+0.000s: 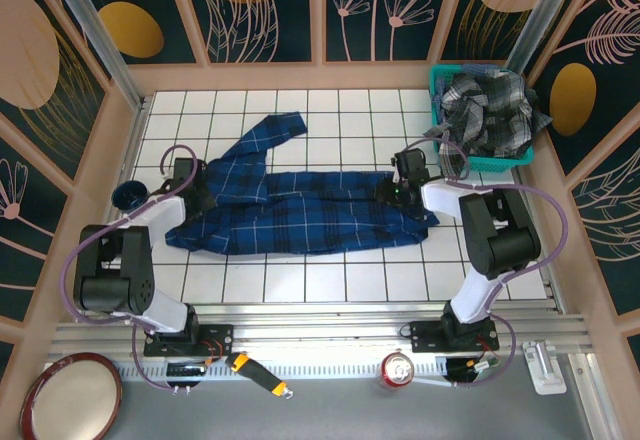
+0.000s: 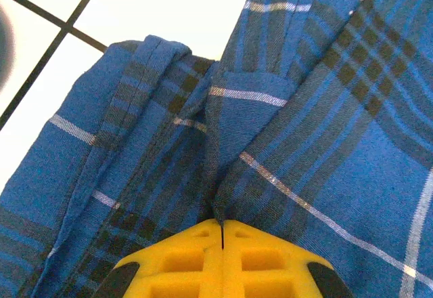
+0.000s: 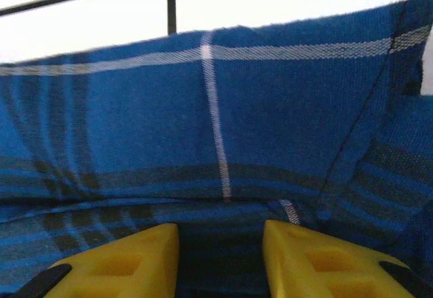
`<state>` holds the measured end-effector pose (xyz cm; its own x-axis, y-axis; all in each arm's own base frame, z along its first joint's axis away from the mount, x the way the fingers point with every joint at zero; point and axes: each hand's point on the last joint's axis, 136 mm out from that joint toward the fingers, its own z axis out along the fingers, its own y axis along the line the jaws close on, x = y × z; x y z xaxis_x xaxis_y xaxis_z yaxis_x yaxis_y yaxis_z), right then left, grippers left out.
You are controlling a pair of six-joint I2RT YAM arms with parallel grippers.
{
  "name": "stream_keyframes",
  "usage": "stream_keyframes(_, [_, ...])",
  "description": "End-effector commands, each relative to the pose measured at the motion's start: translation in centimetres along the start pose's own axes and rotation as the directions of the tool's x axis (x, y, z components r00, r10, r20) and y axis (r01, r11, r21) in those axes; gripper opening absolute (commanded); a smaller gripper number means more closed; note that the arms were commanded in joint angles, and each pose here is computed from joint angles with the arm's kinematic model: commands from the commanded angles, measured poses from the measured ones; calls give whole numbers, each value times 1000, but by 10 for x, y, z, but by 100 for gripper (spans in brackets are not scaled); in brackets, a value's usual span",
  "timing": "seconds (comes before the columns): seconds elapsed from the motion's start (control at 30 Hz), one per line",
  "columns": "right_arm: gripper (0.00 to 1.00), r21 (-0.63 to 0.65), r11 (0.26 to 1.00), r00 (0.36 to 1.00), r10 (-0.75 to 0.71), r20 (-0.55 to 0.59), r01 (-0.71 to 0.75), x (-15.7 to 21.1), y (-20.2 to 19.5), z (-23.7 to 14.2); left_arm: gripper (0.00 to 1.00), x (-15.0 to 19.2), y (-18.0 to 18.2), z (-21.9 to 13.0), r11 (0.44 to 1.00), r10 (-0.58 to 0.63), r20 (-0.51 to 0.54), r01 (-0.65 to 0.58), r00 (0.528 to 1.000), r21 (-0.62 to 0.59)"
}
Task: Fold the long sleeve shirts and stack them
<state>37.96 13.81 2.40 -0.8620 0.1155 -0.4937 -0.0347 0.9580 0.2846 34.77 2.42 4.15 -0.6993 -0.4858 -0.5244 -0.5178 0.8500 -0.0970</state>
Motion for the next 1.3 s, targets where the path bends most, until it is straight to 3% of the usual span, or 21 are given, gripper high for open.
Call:
stream_keyframes(0.0, [39,41,999,1000,-10,7,9,9,-14,-1,13,-1,12,5,997,-20,1,20,1000,-69])
stream_keyframes(0.07, [38,52,999,1000,5,-16,-4,12,-20,1,29,-4,13,2,997,-26,12,26,1000,-76])
stream_keyframes(0.17, [38,47,999,1000,-7,13,6,2,-17,-9,67,-17,12,-11,997,-34,42,37,999,-73])
stream_keyframes(0.27, [39,9,1000,998,-16,57,16,-15,-3,-26,82,-38,3,-27,998,-38,83,41,996,-45])
stream_keyframes(0.47, [47,-49,996,985,-61,161,70,-38,33,-50,90,-96,-51,-41,994,39,137,-52,990,96])
stream_keyframes(0.63, [48,-22,999,991,-46,129,49,-30,24,-18,95,-126,-122,-22,969,186,134,-204,973,139])
stream_keyframes(0.7, [48,14,999,996,-39,75,38,-16,14,-2,95,-127,-161,-11,944,269,120,-286,956,165])
stream_keyframes(0.9, [48,-19,1000,998,-7,65,9,-4,12,1,96,-111,-248,29,857,446,117,-461,887,228])
stream_keyframes(1.07, [48,-87,996,993,-1,115,11,-13,27,-15,96,-101,-312,39,814,501,226,-543,835,204])
stream_keyframes(1.17, [49,-112,994,991,3,130,12,-14,33,-22,94,-94,-331,59,807,520,233,-562,822,180])
stream_keyframes(1.27, [49,-140,990,991,7,134,12,-12,38,-29,93,-89,-326,87,822,531,204,-558,823,115])
